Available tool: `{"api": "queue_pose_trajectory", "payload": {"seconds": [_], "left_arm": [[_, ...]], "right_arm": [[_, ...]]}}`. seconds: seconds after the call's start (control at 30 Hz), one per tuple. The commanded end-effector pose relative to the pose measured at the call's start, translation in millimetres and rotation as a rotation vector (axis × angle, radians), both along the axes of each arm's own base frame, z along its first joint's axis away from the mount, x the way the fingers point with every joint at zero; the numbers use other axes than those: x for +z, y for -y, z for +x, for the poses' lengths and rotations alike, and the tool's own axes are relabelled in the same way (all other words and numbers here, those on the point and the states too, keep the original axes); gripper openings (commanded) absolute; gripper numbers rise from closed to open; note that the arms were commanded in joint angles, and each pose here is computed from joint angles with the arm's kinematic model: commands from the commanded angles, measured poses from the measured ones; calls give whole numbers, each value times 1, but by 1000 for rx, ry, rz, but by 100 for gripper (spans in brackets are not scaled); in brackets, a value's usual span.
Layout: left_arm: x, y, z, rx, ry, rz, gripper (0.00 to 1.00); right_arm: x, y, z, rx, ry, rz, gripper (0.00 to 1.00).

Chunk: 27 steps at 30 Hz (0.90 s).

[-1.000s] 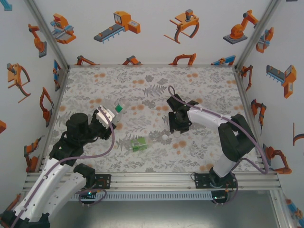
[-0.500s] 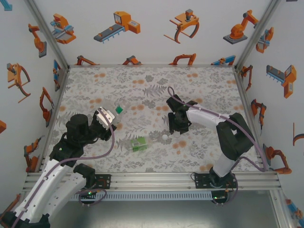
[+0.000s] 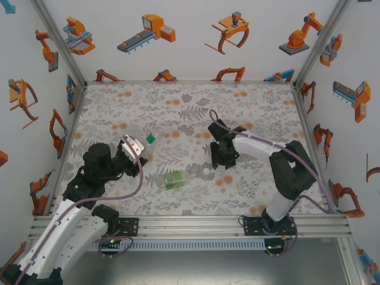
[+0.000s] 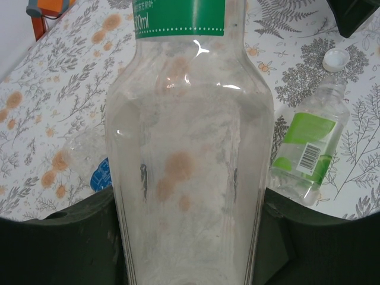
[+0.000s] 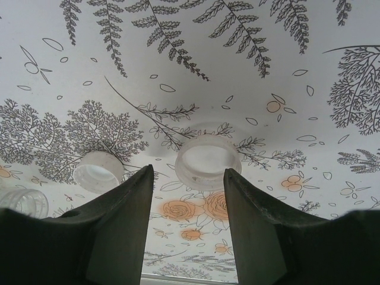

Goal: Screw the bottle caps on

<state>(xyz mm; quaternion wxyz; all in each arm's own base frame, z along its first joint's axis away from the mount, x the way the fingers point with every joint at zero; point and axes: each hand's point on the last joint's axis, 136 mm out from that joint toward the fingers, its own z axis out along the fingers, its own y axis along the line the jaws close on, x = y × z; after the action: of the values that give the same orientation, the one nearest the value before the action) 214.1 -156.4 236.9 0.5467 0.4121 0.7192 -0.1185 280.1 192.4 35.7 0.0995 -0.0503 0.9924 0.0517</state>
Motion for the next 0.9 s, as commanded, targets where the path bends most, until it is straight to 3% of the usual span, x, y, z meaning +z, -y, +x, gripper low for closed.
{"api": "queue_pose_trajectory", "payload": {"seconds": [0.0,0.87], "left_arm": [[4,3,-1,-14,-18,14,0],[2,4,-1,-19,-31,18,0]], "right_arm": [[15,3,3,-18,32,7,49],[1,14,-5,-29,14,-34,50]]}}
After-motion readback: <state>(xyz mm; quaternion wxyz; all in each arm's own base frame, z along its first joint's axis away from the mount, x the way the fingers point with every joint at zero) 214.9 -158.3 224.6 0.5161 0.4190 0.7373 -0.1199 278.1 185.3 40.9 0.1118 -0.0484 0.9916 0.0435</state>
